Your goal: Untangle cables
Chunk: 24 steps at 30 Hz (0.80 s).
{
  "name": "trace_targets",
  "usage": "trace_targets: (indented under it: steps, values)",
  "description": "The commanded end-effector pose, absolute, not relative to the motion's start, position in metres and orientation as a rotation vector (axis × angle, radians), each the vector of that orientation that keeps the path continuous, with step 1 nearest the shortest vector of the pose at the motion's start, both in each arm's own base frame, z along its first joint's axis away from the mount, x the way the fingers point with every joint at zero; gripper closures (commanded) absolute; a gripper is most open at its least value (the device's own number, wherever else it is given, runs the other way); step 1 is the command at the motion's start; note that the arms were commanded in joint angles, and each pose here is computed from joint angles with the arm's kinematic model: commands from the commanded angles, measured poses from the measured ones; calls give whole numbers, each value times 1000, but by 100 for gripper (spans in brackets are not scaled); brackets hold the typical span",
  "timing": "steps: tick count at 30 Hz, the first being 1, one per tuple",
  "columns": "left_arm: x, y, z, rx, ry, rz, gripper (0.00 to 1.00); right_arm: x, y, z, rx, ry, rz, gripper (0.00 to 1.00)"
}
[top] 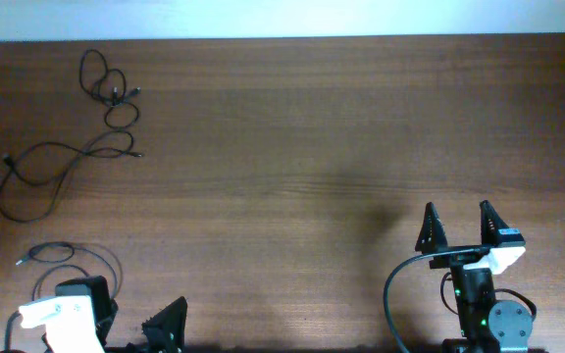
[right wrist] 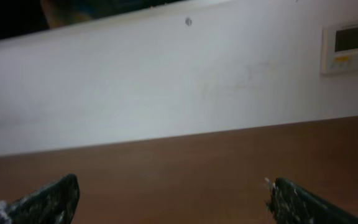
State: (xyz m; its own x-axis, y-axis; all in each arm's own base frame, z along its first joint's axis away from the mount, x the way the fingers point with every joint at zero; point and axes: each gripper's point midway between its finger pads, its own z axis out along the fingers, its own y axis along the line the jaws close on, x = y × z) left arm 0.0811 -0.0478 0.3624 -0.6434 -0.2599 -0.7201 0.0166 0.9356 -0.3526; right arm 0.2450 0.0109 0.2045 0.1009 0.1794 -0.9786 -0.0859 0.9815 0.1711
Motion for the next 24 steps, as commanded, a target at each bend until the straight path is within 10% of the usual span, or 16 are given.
trace_targets:
  steps: [1,24]
  values:
    - [81,-49,362,-167,2238,-427,1,246,7,169,47,1594,124,2]
    - [81,-49,362,-167,2238,-427,1,246,3,157,-7,1645,33,2]
